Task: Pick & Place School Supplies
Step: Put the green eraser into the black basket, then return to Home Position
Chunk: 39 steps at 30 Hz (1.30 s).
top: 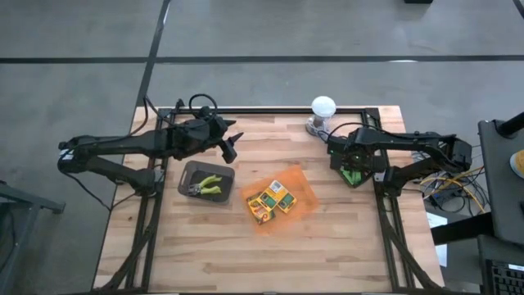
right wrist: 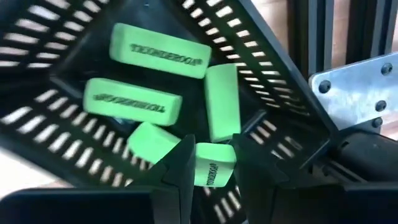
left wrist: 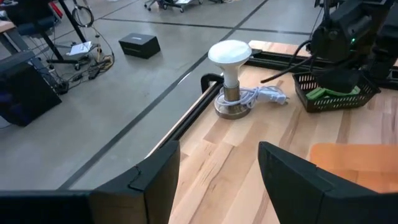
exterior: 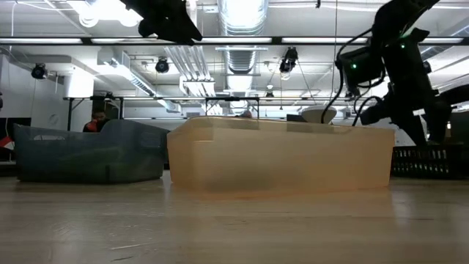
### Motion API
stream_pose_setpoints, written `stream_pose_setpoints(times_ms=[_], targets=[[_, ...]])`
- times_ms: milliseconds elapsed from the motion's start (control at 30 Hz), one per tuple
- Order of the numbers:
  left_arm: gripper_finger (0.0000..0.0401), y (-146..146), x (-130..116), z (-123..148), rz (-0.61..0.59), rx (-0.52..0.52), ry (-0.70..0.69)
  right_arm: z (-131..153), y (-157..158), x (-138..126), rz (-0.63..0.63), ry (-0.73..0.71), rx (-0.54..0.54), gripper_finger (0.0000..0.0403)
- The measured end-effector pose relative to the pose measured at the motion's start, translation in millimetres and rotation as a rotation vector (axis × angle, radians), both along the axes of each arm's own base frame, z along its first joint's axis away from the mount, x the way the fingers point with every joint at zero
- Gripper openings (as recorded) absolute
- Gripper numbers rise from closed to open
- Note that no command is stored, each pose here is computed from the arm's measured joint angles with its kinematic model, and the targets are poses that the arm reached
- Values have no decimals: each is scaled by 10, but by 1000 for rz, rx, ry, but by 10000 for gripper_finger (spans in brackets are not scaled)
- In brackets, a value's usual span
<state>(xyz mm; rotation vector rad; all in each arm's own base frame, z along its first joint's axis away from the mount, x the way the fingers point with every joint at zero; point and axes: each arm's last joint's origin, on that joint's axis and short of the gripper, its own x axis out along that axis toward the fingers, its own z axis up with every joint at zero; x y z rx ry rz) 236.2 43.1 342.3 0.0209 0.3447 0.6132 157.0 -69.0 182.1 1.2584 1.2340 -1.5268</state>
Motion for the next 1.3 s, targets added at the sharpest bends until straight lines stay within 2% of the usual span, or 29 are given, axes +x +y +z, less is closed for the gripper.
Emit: stream_pose_setpoints(times_ms=[200,567,1067,1300], targets=[[222,4,-1,0,-4,16,12,-64,20,-45,-2,23,12,93],[222,19,-4,0,2,14,11,-74,-3,8,31,-30,-8,98],[222,33,-5,-1,9,13,10,-76,-9,19,68,-40,-10,179],[222,34,-5,-1,9,13,10,-70,-11,26,91,-48,-6,189]])
